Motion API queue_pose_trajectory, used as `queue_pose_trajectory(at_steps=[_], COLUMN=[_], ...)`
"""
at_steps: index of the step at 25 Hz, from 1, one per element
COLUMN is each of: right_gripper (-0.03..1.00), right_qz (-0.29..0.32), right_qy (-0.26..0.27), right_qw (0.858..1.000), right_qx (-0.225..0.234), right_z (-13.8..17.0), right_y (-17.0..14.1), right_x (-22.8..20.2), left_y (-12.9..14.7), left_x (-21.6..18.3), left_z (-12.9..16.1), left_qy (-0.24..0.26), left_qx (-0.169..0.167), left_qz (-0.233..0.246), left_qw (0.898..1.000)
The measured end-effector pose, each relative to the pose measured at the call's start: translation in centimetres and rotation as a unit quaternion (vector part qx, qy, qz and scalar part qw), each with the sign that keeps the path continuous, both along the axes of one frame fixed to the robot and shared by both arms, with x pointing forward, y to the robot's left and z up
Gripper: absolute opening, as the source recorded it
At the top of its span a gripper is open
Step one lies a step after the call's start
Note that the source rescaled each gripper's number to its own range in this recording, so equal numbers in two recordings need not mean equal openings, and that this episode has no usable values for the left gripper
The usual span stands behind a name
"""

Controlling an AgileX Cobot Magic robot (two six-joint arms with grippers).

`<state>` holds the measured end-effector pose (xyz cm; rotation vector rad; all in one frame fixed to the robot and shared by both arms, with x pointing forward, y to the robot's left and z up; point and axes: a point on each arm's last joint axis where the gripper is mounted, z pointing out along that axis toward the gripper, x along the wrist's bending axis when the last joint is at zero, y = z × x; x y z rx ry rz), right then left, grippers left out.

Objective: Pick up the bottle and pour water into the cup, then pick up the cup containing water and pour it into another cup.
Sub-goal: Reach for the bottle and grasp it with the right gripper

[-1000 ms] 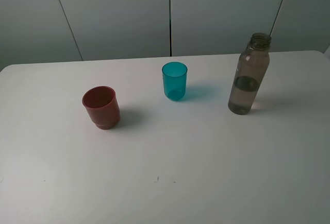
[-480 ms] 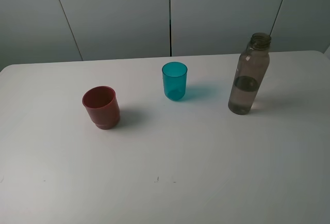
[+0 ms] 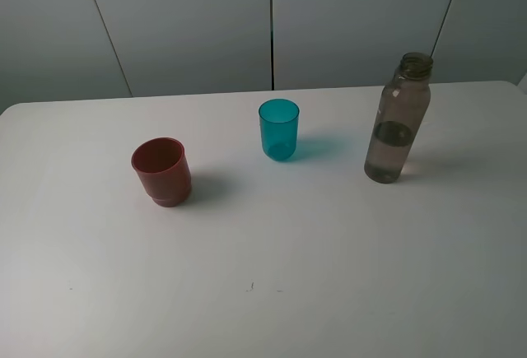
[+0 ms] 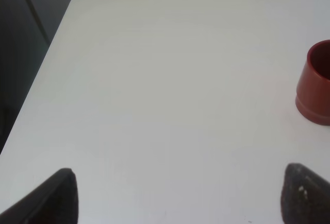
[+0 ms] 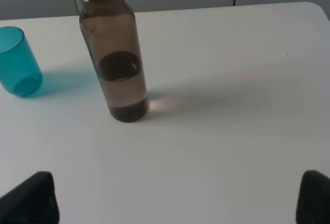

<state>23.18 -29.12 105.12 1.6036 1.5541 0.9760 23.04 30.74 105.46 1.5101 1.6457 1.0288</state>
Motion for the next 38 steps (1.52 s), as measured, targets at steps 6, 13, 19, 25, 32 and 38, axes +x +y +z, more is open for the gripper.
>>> queue_pose_trajectory(at_steps=[6,13,19,25,32,38], right_gripper=[1.0,1.0,1.0,1.0,1.0,1.0], right_qz=[-0.003,0.053,0.066,0.073,0.197,0.212], right_qy=[0.001,-0.025,0.019,0.062,0.079,0.121], right_qw=[0.999,0.997,0.998,0.995,0.977,0.969], right_qx=[-0.04,-0.045,-0.006,-0.003,-0.029,-0.028], right_z=[0.0,2.0,2.6,1.7,0.1,-2.8], right_y=[-0.4,0.4,0.5,0.4,4.2,6.0], right_x=[0.0,1.8,7.2,11.8,15.2,17.8], left_y=[0.0,0.0,0.0,0.0,0.0,0.0], left_x=[0.0,0.0,0.0,0.0,0.0,0.0], left_z=[0.0,0.0,0.0,0.0,0.0,0.0], left_qy=[0.0,0.0,0.0,0.0,0.0,0.0], left_qx=[0.0,0.0,0.0,0.0,0.0,0.0], left_qz=[0.0,0.0,0.0,0.0,0.0,0.0], left_qw=[1.0,1.0,1.0,1.0,1.0,1.0])
